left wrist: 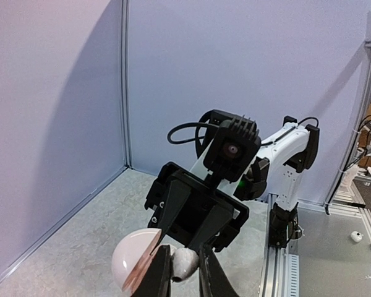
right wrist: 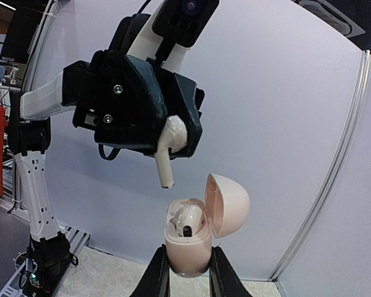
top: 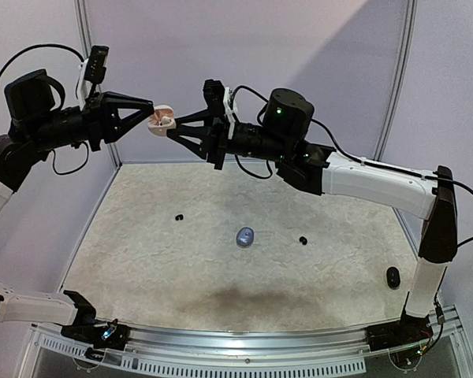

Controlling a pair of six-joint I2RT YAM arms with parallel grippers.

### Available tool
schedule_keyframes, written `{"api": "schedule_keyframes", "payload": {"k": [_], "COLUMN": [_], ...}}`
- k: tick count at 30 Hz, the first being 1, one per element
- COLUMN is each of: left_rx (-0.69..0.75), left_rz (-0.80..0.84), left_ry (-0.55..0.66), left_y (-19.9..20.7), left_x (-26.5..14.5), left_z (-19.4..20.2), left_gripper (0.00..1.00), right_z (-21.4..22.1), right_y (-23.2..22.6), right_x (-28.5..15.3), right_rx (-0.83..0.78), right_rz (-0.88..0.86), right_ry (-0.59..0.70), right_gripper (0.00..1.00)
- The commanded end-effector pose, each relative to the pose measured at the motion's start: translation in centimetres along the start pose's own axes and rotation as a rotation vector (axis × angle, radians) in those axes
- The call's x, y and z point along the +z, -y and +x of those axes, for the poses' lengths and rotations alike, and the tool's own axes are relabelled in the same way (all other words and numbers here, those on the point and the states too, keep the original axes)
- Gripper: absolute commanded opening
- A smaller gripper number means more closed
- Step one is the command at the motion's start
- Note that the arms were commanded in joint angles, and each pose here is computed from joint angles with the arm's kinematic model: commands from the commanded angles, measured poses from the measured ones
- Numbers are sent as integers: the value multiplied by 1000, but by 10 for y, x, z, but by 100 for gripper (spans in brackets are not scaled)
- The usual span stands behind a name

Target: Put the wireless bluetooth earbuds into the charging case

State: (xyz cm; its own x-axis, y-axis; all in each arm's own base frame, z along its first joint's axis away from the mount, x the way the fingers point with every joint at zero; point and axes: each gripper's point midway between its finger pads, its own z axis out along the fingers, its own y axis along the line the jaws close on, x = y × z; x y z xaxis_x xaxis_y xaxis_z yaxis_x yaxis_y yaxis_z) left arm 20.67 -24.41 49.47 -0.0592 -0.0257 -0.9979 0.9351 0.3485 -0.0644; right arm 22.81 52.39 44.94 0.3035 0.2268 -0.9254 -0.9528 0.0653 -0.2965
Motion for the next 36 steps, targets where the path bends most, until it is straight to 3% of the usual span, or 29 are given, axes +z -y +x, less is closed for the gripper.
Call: {"api": "schedule_keyframes", "payload": {"k": [1,36], "left_rx": [22,-58], "left_rz": [-25,-27], "left_ry": [-30,-74], "left_y": [-1,-7], "left_x": [-1,5], "left_z": [7,28], "left_gripper": [0,0], "right_z": [-18,-29], "right_y": [-3,-1], "right_x": [-5,-7], "right_rx": [-1,16], "right_rz": [-8,14], "right_ry": [33,67], "right_gripper": [0,0]}}
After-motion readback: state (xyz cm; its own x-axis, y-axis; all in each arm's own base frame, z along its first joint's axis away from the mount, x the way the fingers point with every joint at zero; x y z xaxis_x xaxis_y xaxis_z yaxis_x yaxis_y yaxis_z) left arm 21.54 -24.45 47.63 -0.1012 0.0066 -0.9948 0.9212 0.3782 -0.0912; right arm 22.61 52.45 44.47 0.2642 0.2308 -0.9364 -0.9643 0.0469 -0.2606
